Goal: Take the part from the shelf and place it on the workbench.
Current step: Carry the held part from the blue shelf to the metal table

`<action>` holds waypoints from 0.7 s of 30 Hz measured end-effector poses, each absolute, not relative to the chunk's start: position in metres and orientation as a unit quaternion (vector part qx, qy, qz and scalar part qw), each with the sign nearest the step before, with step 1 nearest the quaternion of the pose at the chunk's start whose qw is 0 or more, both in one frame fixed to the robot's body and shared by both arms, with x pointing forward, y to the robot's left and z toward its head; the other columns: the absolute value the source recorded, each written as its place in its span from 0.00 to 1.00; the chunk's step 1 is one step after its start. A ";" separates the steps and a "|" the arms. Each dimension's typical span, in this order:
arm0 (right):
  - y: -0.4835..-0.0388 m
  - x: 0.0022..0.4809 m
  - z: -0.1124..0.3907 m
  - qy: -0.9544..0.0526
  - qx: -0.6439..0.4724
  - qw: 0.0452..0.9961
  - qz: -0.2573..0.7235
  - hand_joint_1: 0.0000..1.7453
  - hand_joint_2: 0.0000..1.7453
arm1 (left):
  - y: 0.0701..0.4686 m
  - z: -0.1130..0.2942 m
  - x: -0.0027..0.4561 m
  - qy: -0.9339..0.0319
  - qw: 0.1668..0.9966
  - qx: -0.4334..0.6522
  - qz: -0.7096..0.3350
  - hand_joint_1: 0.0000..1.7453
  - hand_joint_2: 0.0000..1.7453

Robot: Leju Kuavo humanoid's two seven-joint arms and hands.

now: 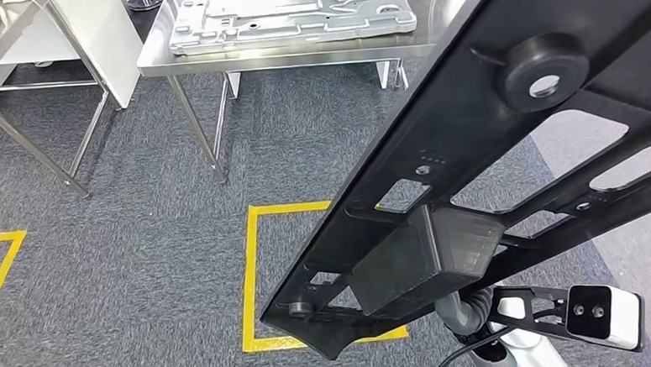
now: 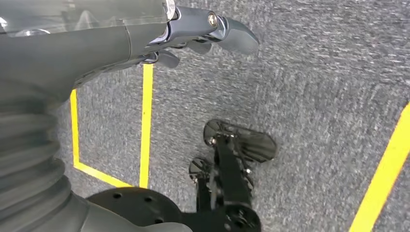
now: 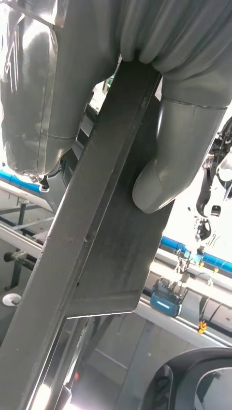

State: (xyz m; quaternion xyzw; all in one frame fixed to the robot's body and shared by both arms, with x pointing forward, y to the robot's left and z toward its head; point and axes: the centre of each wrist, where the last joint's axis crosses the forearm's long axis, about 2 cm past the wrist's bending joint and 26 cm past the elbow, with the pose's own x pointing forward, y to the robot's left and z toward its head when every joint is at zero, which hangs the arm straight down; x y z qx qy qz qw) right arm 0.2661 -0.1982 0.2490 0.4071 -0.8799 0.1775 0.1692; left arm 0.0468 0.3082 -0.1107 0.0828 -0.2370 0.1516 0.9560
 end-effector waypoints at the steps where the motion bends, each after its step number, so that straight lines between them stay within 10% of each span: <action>1: -0.198 0.266 0.249 -0.880 0.407 0.170 0.178 1.00 1.00 | 0.308 -0.111 0.047 -0.237 0.956 0.083 0.152 0.00 1.00; 21: -0.201 0.270 0.253 -0.880 0.408 0.167 0.178 1.00 1.00 | 0.309 -0.110 0.048 -0.241 0.955 0.085 0.152 0.00 1.00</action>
